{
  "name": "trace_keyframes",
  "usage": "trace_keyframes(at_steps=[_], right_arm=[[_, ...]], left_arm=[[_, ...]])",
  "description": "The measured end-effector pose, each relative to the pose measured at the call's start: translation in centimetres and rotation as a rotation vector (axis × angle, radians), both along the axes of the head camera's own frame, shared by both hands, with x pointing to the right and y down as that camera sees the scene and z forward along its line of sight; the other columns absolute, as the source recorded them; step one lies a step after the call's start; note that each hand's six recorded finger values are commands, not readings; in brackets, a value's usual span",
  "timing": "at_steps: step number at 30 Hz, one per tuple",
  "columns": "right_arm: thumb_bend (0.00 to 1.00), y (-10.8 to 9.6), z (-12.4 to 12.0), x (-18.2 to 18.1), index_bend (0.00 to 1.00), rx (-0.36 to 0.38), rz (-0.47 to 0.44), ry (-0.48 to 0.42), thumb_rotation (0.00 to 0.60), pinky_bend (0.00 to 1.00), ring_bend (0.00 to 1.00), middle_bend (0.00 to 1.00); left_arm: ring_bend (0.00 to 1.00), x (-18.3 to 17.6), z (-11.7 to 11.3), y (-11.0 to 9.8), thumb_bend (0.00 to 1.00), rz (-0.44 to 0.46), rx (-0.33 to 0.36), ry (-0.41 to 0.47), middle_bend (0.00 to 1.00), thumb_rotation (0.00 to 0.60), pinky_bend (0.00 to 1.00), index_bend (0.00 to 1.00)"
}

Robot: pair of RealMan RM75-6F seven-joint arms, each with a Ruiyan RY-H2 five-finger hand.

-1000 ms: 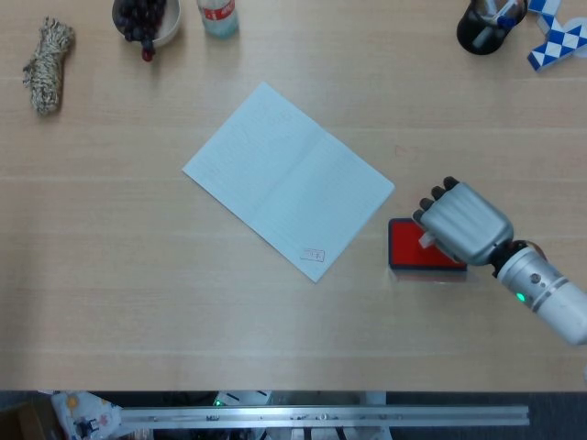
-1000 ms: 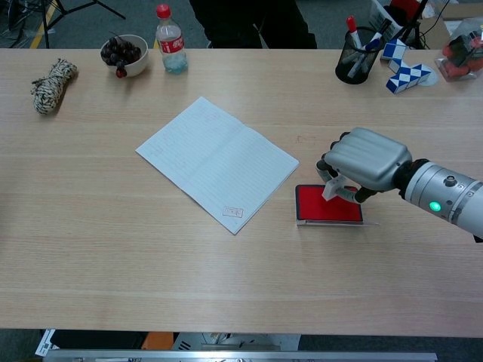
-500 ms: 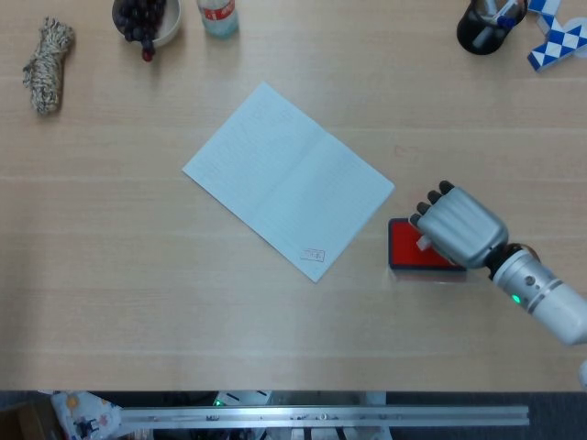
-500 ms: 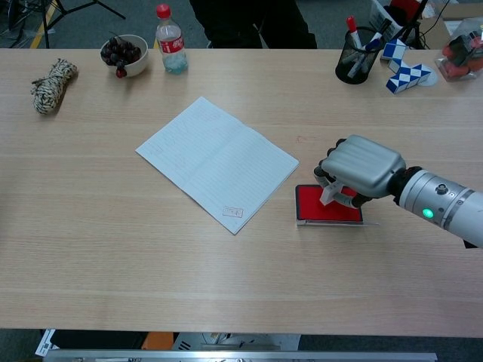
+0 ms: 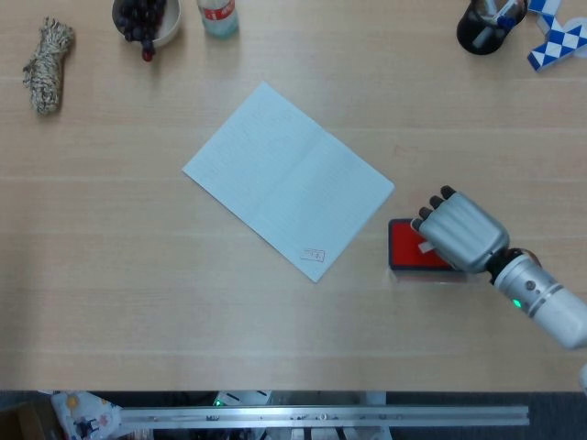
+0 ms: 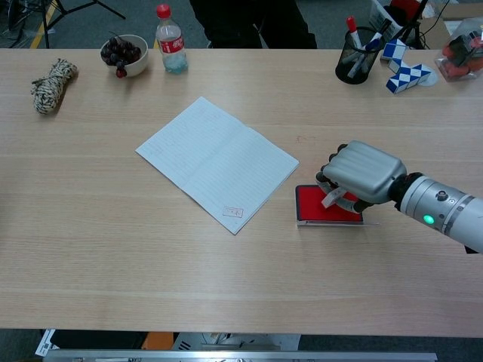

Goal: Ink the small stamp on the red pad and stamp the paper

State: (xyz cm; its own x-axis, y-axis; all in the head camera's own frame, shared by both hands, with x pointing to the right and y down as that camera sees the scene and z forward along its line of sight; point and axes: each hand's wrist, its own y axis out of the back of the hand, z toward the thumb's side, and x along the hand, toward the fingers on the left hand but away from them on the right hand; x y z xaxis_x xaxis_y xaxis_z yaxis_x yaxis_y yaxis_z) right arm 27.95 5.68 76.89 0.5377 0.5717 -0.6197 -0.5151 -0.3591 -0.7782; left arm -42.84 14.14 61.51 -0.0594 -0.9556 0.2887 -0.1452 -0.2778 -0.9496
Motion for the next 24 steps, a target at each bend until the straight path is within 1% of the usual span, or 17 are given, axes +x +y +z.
trace_keyframes(at_steps=[12, 17, 20, 24], right_arm=[[0.36, 0.1, 0.3, 0.1, 0.68, -0.003, -0.003, 0.010, 0.600, 0.34, 0.41, 0.52], [0.36, 0.0, -0.2, 0.0, 0.68, 0.001, 0.007, -0.006, 0.600, 0.34, 0.41, 0.52], [0.36, -0.5, -1.0, -0.1, 0.68, 0.009, 0.020, -0.024, 0.600, 0.34, 0.41, 0.52], [0.36, -2.4, -2.7, -0.4, 0.68, 0.044, 0.060, -0.061, 0.600, 0.34, 0.41, 0.53]], left_arm=[[0.19, -0.2, 0.0, 0.1, 0.19, -0.004, -0.001, -0.002, 0.11, 0.600, 0.17, 0.12], [0.19, -0.2, 0.0, 0.1, 0.19, -0.005, 0.000, -0.001, 0.11, 0.600, 0.17, 0.12], [0.19, -0.1, -0.1, 0.0, 0.19, -0.002, 0.003, 0.002, 0.11, 0.600, 0.17, 0.12], [0.19, 0.1, -0.2, -0.1, 0.19, 0.005, 0.008, 0.004, 0.11, 0.600, 0.17, 0.12]])
